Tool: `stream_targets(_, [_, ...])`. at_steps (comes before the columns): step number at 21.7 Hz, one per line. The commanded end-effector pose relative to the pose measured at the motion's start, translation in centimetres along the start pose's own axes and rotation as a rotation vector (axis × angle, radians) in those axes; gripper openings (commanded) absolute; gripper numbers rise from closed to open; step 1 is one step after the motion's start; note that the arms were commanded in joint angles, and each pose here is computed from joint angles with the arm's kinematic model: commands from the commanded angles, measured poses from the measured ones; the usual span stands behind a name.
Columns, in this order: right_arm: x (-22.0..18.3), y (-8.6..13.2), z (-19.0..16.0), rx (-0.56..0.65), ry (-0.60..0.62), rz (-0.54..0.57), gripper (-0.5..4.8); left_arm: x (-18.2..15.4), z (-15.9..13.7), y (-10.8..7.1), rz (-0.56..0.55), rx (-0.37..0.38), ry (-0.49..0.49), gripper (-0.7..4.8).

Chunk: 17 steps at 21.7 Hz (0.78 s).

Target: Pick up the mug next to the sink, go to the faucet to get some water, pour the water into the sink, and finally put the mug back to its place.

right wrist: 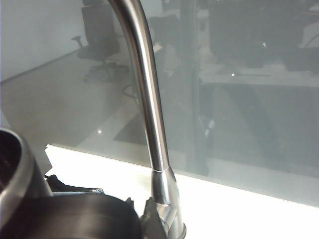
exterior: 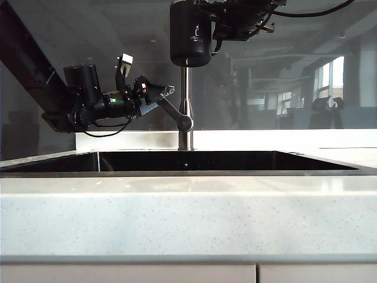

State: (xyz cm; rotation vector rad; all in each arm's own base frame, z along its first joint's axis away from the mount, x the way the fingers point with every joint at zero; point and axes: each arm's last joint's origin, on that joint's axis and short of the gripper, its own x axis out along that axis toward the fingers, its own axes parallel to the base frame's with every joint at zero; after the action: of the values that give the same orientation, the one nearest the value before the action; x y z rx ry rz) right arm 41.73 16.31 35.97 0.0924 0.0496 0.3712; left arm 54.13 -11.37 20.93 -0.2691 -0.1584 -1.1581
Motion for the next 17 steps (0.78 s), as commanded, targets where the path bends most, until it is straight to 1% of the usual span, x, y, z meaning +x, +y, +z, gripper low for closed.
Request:
stream_targets(1, [-0.28,0.17,1.03,0.008,-0.049,0.008,-0.04,0.02,0.59,-0.48,-0.107,0.03,0.032,2.91])
stream_targets(2, [-0.29,0.18,1.05,0.008,-0.05,0.008,-0.04,0.01,0.56,-0.53,-0.125,0.031,0.042,2.62])
stream_targets(4, [-0.29,0.18,1.06,0.008,-0.051,0.008,-0.04,-0.01,0.51,-0.62,-0.156,0.03,0.061,2.57])
stream_targets(6, [-0.29,0.18,1.06,0.008,-0.051,0.008,-0.04,-0.03,0.53,-0.57,-0.148,0.032,0.056,2.55])
stream_targets(8, [-0.29,0.18,1.06,0.008,-0.051,0.008,-0.04,-0.05,0.6,-0.45,-0.111,0.042,0.035,2.56])
stream_targets(12, [-0.29,0.18,1.06,0.008,-0.051,0.008,-0.04,-0.05,0.73,-0.22,-0.036,0.106,-0.009,2.56])
stream_targets(17, [-0.29,0.18,1.09,0.008,-0.054,0.008,-0.04,-0.12,0.49,0.11,0.004,0.166,0.0,2.56])
